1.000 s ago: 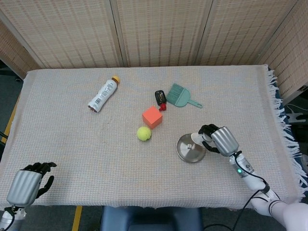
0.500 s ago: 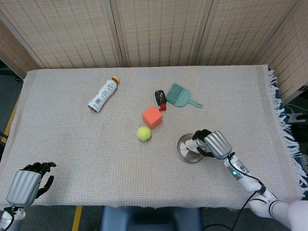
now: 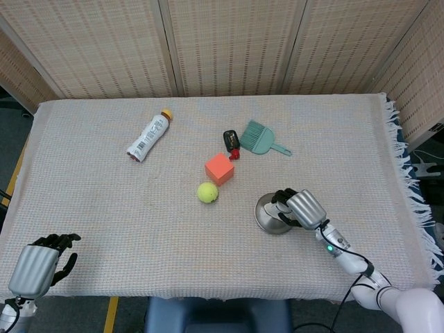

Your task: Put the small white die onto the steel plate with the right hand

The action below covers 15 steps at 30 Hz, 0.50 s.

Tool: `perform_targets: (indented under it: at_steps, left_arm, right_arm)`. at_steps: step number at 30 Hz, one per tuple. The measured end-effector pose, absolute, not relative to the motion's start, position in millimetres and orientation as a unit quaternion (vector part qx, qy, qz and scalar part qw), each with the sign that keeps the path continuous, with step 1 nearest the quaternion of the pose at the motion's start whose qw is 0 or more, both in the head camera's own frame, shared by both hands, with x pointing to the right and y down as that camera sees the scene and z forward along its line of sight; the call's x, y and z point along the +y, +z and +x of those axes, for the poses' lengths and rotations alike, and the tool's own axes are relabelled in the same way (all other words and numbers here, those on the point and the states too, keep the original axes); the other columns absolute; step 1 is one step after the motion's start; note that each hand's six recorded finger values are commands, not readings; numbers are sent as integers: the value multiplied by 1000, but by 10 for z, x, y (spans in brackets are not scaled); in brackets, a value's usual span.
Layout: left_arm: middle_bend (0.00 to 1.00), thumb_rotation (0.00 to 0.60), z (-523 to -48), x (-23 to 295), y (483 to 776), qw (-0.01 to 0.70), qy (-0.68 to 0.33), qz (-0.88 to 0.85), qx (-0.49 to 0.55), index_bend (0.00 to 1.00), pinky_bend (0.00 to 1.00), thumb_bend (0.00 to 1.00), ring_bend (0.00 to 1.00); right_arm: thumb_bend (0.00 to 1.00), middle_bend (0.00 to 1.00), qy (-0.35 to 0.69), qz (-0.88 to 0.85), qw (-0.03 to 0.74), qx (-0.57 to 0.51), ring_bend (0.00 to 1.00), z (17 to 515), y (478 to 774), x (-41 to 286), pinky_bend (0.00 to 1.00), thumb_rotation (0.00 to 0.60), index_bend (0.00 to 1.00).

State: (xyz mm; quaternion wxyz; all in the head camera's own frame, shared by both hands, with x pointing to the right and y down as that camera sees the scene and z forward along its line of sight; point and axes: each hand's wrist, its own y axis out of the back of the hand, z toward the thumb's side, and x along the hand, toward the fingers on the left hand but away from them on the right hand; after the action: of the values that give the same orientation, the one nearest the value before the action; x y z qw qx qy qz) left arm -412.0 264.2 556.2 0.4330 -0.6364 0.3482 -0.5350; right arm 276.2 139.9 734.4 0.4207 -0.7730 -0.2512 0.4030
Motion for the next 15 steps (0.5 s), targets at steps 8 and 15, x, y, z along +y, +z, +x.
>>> perform_targets:
  at_steps: [8, 15]
  left_arm:
    - [501, 600, -4121, 2641, 5557, 433, -534, -637, 349, 385, 619, 392, 460]
    - [502, 600, -4118, 2641, 5555, 437, -535, -634, 347, 385, 619, 392, 461]
  right_arm:
    - [400, 578, 406, -725, 507, -228, 533, 2674, 7406, 1341, 831, 600, 703]
    - [400, 578, 398, -738, 491, -237, 533, 2589, 7467, 1407, 830, 600, 703]
